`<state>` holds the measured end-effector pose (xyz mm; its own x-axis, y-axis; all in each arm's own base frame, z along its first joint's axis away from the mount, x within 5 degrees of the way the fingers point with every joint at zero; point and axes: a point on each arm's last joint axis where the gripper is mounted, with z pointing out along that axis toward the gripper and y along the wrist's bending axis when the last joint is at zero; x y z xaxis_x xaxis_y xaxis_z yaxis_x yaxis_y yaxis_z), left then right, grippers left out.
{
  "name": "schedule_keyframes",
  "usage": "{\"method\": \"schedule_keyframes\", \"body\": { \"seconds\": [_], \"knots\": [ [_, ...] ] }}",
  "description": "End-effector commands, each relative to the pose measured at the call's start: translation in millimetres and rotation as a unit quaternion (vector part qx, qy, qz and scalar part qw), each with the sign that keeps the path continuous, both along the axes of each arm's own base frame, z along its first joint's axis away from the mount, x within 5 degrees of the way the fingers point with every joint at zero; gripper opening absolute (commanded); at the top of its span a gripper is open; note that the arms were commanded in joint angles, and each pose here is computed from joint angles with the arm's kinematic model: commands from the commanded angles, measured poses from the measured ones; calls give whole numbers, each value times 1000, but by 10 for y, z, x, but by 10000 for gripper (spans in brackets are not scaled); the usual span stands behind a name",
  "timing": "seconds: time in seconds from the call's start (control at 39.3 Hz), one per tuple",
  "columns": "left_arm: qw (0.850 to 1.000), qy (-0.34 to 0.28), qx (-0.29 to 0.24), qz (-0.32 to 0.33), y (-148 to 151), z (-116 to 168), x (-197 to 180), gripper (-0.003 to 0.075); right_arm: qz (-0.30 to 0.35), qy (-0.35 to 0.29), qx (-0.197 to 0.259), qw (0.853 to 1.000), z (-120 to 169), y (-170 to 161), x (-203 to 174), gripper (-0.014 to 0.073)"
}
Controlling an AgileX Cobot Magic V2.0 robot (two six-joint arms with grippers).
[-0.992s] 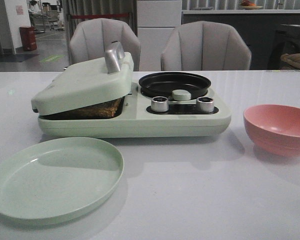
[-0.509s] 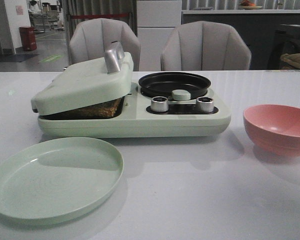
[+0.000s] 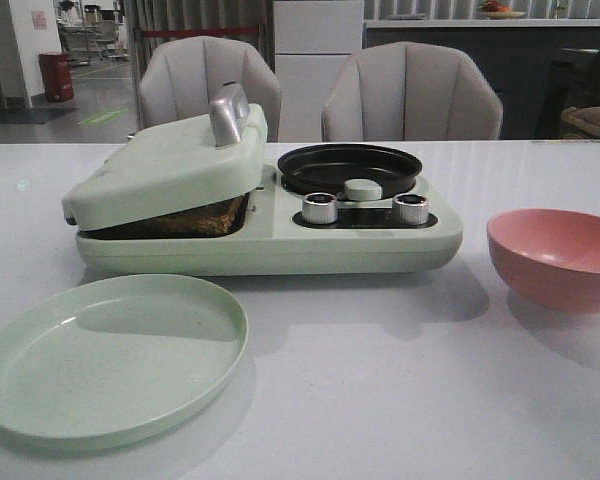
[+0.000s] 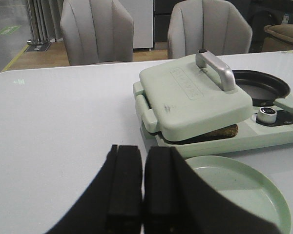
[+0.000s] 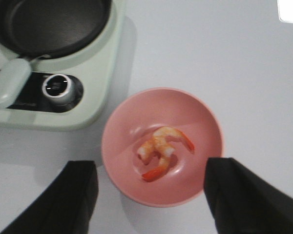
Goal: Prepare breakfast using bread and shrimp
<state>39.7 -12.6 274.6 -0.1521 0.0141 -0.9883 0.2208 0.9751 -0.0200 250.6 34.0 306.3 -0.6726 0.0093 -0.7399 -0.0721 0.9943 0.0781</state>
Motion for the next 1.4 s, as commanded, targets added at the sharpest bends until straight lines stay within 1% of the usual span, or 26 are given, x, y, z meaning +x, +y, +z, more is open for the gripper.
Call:
{"method": "schedule_keyframes", "body": {
  "seconds": [0.0, 0.08, 0.23, 0.43, 0.79, 0.84, 0.89, 0.94, 0.97, 1.02, 1.07, 1.12, 1.27, 1.37],
  "knots": [
    [999, -46, -21, 1, 3, 159, 0, 114, -24, -24, -2, 999, 121, -123, 166, 561],
    [999, -49, -21, 2, 3, 165, 0, 114, -47, -8, -2, 999, 48, -243, 276, 561],
    [998, -51, -22, 2, 4, 168, 1, 114, -93, 32, 28, 995, -110, -471, 473, 561],
    [998, -51, -22, 2, 4, 168, 1, 114, -82, 79, 47, 992, -360, -588, 725, 561],
    [998, -51, -22, 2, 4, 168, 1, 114, -78, 148, 52, 984, -877, -627, 1072, 557],
    [998, -51, -22, 2, 4, 168, 1, 114, -78, 159, 53, 983, -944, -629, 1111, 528],
    [998, -51, -22, 2, 4, 168, 1, 114, -78, 167, 57, 981, -994, -629, 1146, 470],
    [998, -51, -22, 2, 4, 168, 1, 114, -81, 169, 64, 980, -1015, -625, 1171, 377],
    [998, -51, -22, 2, 4, 168, 1, 114, -82, 170, 67, 980, -1022, -623, 1182, 352],
    [998, -51, -22, 2, 4, 168, 1, 114, -84, 168, 73, 980, -1011, -619, 1198, 255],
    [998, -51, -22, 2, 4, 168, 1, 114, -86, 163, 79, 980, -990, -614, 1209, 184],
    [998, -51, -22, 2, 4, 168, 1, 114, -86, 159, 82, 980, -945, -612, 1230, 131],
    [998, -51, -22, 2, 4, 168, 1, 114, -68, 145, 80, 984, -716, -607, 1321, 142],
    [998, -51, -22, 2, 4, 168, 1, 114, -52, 109, 75, 990, -442, -595, 1385, 142]
  ]
}}
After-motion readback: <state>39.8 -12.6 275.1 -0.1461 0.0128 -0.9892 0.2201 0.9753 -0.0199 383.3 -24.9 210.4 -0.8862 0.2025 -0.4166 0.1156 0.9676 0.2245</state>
